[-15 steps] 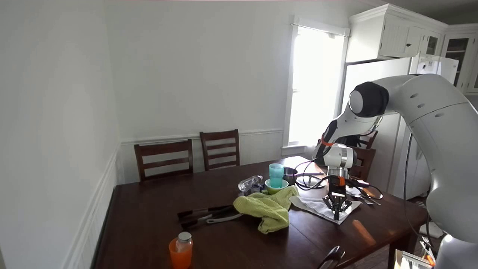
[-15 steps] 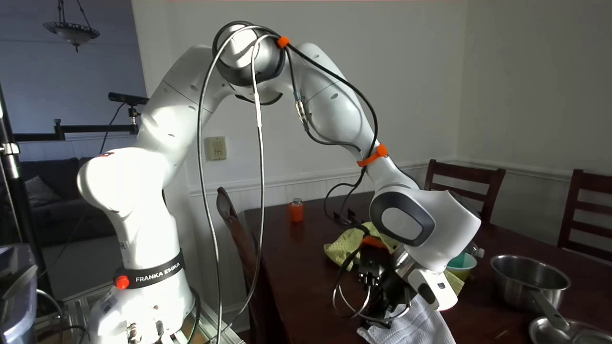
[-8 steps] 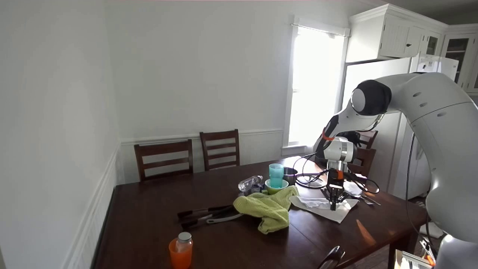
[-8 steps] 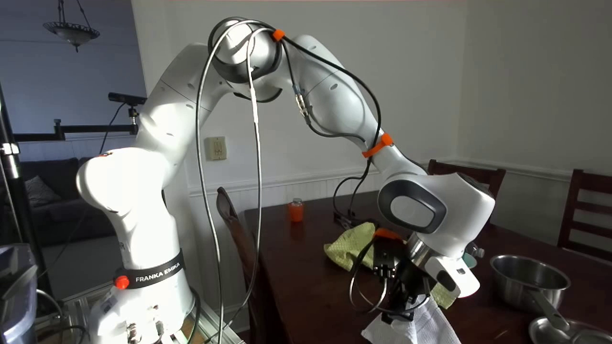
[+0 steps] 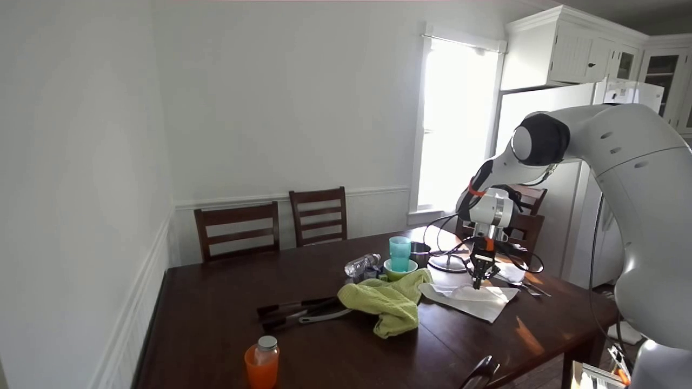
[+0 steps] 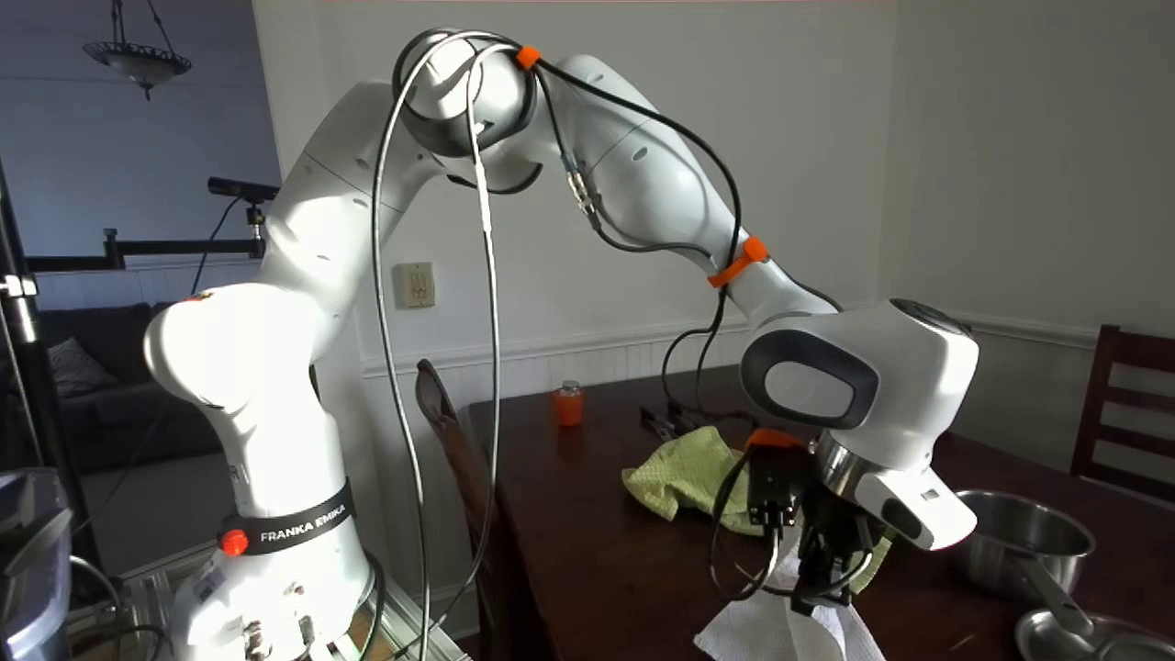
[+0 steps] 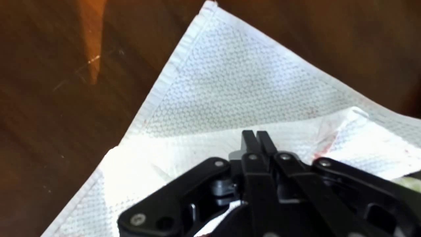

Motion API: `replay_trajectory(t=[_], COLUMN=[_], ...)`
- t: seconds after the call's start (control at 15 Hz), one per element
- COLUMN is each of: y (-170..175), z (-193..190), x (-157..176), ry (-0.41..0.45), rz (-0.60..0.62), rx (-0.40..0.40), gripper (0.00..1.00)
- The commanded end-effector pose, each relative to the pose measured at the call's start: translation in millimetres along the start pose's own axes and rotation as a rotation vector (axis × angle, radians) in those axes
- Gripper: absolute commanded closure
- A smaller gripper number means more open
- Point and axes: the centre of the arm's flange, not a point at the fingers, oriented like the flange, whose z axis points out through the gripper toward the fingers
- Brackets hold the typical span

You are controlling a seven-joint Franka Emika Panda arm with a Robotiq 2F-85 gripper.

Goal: Unfold the white napkin

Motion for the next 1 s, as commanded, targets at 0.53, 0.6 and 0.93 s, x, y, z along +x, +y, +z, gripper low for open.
replay_trajectory(t=[0.53, 0.6, 0.93], y=[-5.8, -5.7, -5.8], z=[-8.4, -8.3, -8.2], x=[11.5, 11.5, 11.5], ry=[0.069, 0.069, 0.069], rz=[0.007, 0.007, 0.007], rx=[0.029, 0.029, 0.029], gripper=[0.96, 0.96, 0.99])
